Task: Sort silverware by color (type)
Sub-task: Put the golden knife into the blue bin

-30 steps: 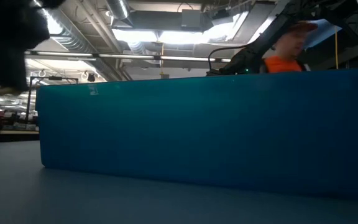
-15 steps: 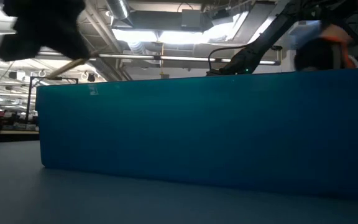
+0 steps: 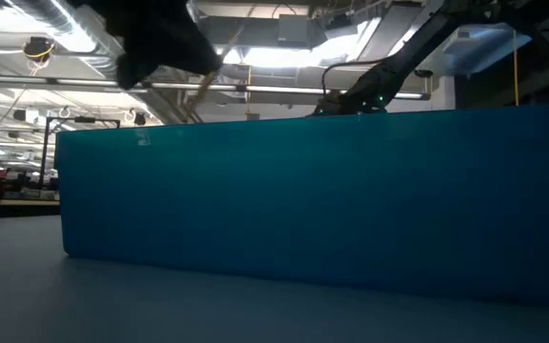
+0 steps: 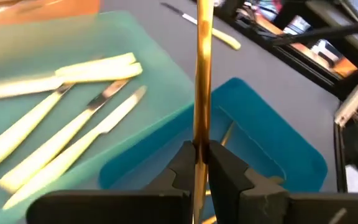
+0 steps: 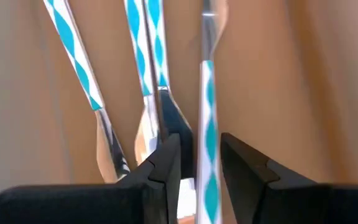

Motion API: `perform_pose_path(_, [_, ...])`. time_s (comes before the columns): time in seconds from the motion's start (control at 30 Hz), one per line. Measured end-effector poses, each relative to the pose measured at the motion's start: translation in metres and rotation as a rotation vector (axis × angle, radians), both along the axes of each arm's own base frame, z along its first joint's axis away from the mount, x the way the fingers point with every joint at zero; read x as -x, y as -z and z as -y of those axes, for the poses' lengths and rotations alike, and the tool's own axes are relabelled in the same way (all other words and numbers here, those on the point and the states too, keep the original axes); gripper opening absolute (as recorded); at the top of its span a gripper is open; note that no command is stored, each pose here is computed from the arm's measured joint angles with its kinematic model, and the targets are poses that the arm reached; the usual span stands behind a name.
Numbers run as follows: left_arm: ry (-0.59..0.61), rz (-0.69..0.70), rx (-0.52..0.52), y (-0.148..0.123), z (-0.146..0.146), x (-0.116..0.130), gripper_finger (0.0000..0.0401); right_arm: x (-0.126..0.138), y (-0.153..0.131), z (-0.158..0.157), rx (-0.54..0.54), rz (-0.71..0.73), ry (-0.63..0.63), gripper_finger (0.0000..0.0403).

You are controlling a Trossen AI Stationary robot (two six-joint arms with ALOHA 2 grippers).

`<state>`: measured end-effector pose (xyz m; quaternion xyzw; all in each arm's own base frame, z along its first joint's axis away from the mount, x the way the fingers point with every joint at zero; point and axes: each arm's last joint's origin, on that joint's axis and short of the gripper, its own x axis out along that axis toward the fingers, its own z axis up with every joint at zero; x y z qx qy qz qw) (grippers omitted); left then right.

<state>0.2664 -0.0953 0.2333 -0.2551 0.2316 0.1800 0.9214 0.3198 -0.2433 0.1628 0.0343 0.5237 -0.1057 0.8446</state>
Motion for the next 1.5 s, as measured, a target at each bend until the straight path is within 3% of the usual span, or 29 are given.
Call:
perform_pose_path(0.43, [0.287,-0.024,-0.174,0.040,0.009,-0.039,0.0021,0.013,-0.043,-0.008,0.069,0.016,0.032,0.0104])
perform_pose_path(0.8, [0.401,-0.148,-0.143,0.076,0.015,-0.046,0.0021,0.037,-0.098,-0.032,0.075,0.066,0.065,0.0104])
perform_pose_path(1.23, [0.489,-0.163,-0.256,0.077,0.016,-0.046,0.0021,0.042,-0.165,-0.108,0.114,0.261,-0.055,0.0104])
perform_pose_path(1.5, [0.539,-0.167,-0.204,0.075,0.010,-0.050,0.0021,0.038,-0.184,-0.162,0.076,0.340,-0.166,0.0104])
